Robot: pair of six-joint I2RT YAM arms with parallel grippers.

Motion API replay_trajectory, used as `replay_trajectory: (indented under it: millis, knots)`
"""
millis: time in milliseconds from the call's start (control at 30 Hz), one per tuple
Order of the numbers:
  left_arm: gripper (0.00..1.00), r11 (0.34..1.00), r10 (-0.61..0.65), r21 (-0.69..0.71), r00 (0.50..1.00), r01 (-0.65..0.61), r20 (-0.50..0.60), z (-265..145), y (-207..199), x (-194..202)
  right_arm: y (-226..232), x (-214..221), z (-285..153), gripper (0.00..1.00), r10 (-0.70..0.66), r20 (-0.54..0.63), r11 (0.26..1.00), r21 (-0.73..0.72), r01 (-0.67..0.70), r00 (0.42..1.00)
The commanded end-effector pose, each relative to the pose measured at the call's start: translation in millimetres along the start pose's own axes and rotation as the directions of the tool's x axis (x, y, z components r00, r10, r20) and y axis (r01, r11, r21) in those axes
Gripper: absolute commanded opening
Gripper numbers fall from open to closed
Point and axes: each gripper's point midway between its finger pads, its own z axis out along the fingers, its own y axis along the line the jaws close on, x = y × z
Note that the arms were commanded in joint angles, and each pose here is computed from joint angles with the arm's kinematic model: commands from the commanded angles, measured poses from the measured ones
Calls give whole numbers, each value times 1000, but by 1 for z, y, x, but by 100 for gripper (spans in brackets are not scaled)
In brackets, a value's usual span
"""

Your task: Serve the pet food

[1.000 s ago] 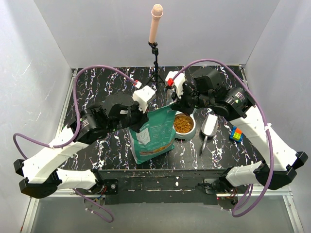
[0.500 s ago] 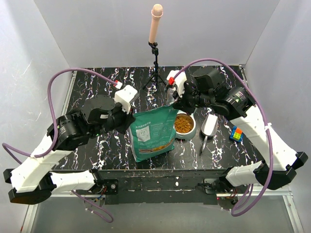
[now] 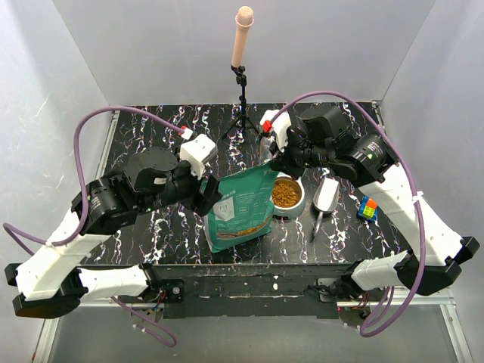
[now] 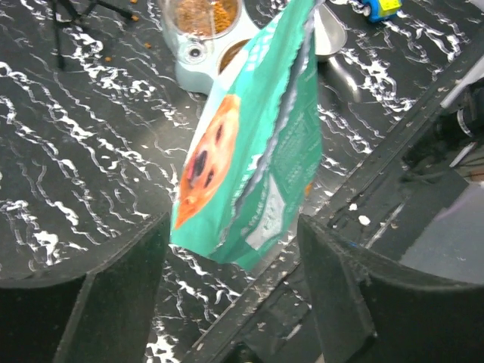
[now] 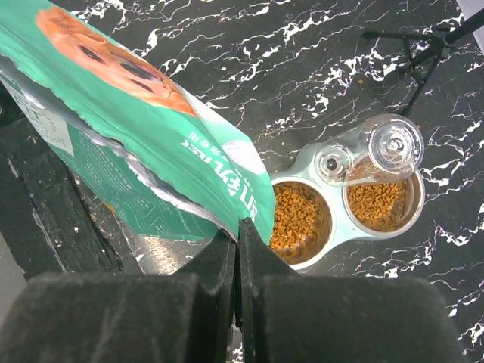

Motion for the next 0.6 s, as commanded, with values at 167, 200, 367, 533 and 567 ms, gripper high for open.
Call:
replay_trajectory:
  millis: [167,200,367,533,567]
  knots:
    - [69,996,-11,92,996,3,93,29,-23,-44,-15,-22,-19,1,-28,95,997,76,21,995]
    - [67,996,-1,94,995,-8,95,35,-24,-46,-14,-22,-20,1,-27,99,997,76,20,995]
    - [18,993,65,96,998,-66,6,65,-28,-35,-12,-23,-21,1,-27,110,997,68,20,994]
    - [0,988,118,98,993,-119,14,55,-24,-31,-12,-25,-21,6,-17,121,997,72,8,992]
    - [0,987,124,98,992,-125,17,53,-24,-30,-11,-25,-21,8,-12,129,998,68,3,992]
